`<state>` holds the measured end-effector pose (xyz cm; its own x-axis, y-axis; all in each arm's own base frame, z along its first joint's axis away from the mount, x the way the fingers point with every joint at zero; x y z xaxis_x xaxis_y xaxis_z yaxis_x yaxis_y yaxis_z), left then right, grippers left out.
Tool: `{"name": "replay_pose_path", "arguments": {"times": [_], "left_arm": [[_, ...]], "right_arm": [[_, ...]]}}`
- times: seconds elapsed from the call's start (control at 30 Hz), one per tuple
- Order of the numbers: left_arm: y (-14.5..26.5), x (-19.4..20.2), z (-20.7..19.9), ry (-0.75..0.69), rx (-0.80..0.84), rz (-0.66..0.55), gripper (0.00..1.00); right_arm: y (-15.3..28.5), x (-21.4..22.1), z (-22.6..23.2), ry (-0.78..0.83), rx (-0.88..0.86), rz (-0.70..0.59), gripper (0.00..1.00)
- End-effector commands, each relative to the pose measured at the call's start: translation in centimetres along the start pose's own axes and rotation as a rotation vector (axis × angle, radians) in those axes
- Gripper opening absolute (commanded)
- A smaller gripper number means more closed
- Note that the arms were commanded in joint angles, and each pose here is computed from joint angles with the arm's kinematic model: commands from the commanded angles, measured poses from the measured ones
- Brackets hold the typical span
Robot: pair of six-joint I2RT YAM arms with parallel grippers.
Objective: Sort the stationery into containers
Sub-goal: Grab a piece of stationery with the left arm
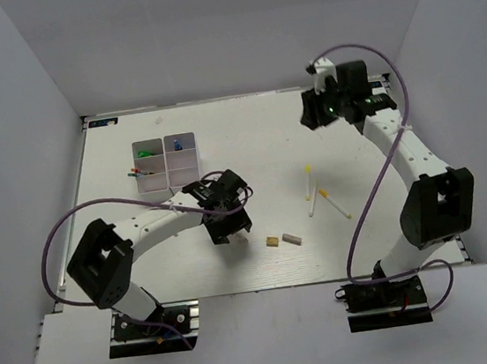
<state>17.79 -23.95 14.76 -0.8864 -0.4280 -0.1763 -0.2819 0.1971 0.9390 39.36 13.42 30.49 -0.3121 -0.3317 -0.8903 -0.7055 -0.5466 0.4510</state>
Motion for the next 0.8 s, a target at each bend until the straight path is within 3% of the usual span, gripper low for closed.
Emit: {"name": "replay_pose_path", "arguments": {"times": [0.0,0.03,0.07,0.17,0.77], "left_arm": [[-0.4,0.7,0.4,0.001,-0.076,0.005,0.72],[-1.1,0.7,0.2,-0.001,-0.096,0.011,0.72],[-1.3,0.7,0.0,0.009,-0.099,0.012,0.72],[-1.5,0.8,-0.8,0.001,-0.098,0.014,0.72],[-5.1,0.3,-1.0,-0.002,-0.179,-0.036,0.66]], "right_arm": [[4.3,3.4,0.3,-0.038,0.015,0.089,0.54],[4.2,6.4,0.8,-0.064,-0.001,0.143,0.54],[6.1,5.8,0.9,-0.053,0.021,0.093,0.54],[7.0,9.1,2.0,-0.095,0.010,0.128,0.54],[8.8,12.6,3.7,-0.171,-0.045,0.128,0.54]]}}
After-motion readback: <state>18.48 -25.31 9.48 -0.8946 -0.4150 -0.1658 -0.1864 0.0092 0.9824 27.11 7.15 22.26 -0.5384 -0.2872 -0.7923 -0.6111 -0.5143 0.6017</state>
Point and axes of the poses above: each gripper's point midway between its finger pads, its own y axis back along the fingers, its own z axis along the line the jaws close on, x = y × z, the point moved 8 cm from there along y, back along the fingers, and after that the axes turned 6 degrees about y, right-handed, at the moved point
